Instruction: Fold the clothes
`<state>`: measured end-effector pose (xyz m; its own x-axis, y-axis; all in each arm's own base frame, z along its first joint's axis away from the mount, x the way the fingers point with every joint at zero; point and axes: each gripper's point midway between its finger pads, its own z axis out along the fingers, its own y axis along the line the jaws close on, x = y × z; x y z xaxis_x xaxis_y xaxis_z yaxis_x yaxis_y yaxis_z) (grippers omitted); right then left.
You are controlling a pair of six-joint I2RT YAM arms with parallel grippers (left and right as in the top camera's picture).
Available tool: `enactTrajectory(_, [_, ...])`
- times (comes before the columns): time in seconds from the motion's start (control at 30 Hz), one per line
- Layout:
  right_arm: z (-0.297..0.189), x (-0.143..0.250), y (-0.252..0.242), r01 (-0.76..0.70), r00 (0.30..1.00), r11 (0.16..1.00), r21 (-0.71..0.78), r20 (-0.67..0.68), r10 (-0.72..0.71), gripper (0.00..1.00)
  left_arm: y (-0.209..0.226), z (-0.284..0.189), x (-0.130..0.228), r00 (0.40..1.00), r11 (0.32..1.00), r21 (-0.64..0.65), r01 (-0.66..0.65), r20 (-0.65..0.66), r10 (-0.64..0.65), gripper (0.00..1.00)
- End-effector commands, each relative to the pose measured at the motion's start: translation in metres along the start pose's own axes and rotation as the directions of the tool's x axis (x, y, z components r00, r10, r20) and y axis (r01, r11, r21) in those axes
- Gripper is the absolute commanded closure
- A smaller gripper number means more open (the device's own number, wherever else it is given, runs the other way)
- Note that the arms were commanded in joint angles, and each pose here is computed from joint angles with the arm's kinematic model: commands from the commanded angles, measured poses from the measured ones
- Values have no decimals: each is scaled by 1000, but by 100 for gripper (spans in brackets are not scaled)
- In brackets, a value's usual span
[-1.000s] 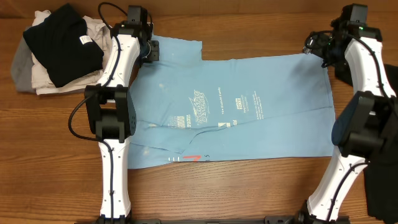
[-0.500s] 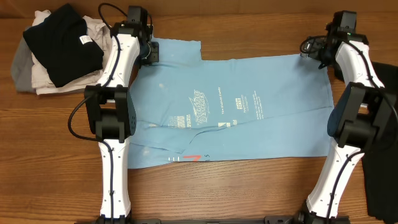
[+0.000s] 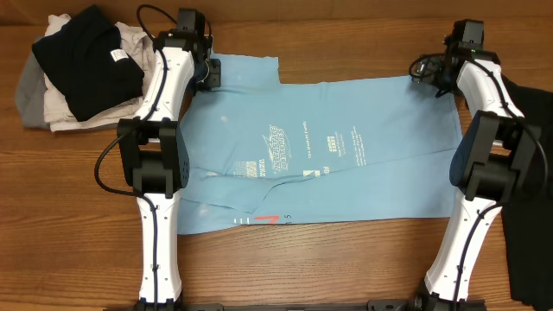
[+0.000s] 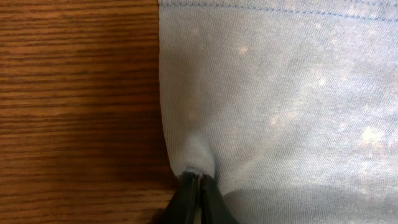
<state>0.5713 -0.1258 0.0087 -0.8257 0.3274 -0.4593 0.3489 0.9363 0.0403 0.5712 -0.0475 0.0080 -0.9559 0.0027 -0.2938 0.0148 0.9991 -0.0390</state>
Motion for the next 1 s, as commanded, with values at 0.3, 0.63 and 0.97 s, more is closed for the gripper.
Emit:
enactTrajectory(0.3, [26, 11, -13, -14, 1000, 996, 85, -23, 16, 18, -1, 8, 1, 1000, 1000, 0, -6, -5, 6, 96])
enactTrajectory(0.63, [25, 13, -13, -45, 999, 995, 88, -26, 47, 44, -1, 8, 1, 1000, 1000, 1, -6, -5, 6, 96])
enactTrajectory(0.97, [23, 17, -17, -77, 996, 991, 113, -39, 82, 83, -1, 8, -3, 1000, 1000, 2, -5, 11, 5, 96])
